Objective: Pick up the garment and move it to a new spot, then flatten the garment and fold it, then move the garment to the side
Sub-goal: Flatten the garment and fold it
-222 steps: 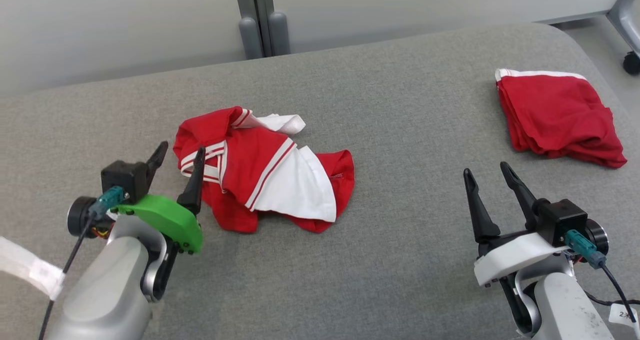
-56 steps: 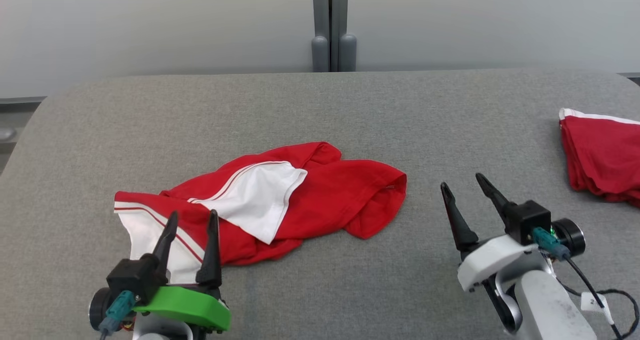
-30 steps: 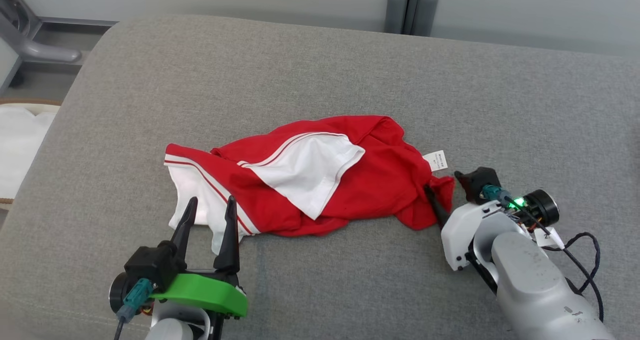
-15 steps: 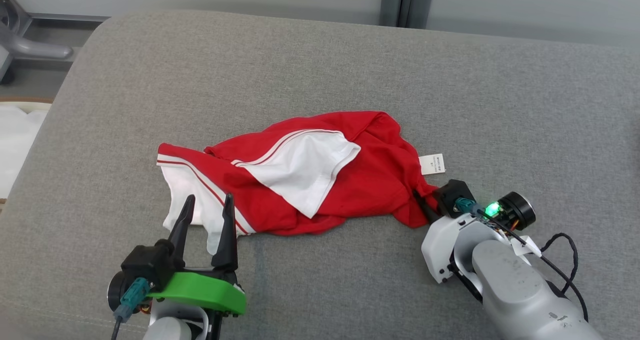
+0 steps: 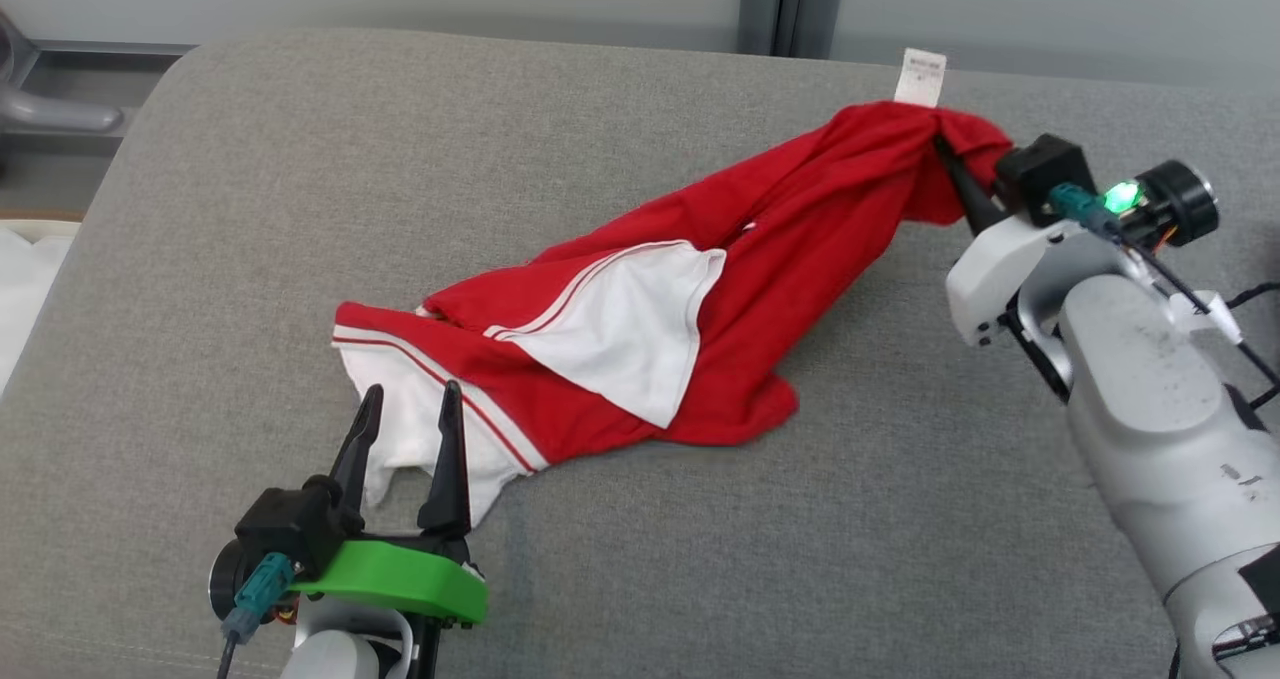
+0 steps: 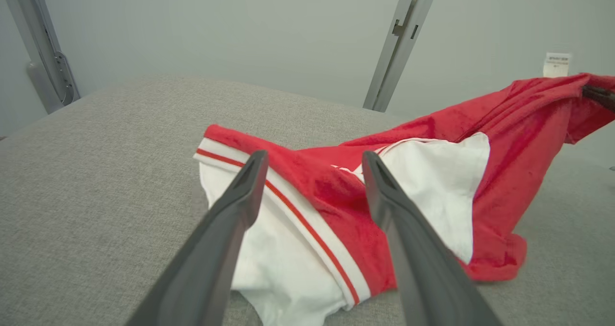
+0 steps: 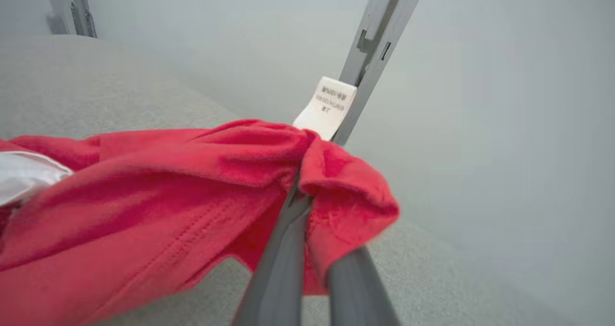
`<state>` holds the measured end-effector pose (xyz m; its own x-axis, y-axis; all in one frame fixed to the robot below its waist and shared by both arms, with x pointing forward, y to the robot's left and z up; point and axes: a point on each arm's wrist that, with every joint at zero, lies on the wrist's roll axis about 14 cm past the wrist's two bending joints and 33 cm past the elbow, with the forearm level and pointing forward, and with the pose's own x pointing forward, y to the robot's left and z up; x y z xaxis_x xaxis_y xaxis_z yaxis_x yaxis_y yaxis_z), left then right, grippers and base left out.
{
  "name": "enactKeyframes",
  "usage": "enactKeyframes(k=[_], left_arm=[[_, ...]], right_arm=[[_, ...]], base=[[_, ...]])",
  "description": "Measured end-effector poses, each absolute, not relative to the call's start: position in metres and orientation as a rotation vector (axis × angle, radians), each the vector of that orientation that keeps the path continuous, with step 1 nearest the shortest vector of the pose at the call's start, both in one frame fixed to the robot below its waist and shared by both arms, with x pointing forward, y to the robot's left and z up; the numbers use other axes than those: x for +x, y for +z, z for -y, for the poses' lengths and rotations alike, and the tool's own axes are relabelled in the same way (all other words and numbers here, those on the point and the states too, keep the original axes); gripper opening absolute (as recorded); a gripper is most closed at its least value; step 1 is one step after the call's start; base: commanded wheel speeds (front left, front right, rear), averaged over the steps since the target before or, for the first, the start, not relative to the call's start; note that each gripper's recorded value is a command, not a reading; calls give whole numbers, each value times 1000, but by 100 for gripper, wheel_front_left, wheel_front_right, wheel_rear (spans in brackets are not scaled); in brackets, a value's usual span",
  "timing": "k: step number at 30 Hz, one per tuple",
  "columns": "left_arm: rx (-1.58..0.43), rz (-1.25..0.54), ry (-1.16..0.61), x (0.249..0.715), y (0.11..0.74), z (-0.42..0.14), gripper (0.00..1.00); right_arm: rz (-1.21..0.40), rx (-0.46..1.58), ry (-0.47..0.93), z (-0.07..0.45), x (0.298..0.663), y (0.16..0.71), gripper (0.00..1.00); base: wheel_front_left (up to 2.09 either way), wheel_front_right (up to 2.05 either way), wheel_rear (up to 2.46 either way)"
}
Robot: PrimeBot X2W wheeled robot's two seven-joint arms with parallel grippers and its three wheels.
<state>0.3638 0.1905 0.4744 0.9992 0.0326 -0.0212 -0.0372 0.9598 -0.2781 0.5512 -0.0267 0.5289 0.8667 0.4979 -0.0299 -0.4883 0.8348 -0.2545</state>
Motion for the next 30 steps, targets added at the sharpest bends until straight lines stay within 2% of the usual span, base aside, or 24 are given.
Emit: enactKeyframes(k=[11, 18, 23, 28, 29, 30], left_arm=[[-288, 3, 9, 367, 480, -184, 100], [-296, -9, -3, 370, 477, -179, 100], [-302, -6, -27, 378, 479, -173, 100], [-310, -11, -38, 385, 479, -170, 100], [-313, -15, -37, 386, 478, -169, 100], [-314, -22, -37, 386, 476, -168, 100]], right_arm=[[189, -338, 424, 66, 572, 611, 0], [78, -390, 378, 90, 589, 592, 0], [47, -441, 320, 111, 619, 592, 0], [32, -459, 303, 111, 646, 587, 0], [26, -459, 300, 111, 652, 585, 33], [13, -453, 296, 111, 656, 580, 99]], base=[[0, 0, 0], [0, 0, 0], [0, 0, 0], [0, 0, 0], [0, 0, 0], [0, 0, 0]])
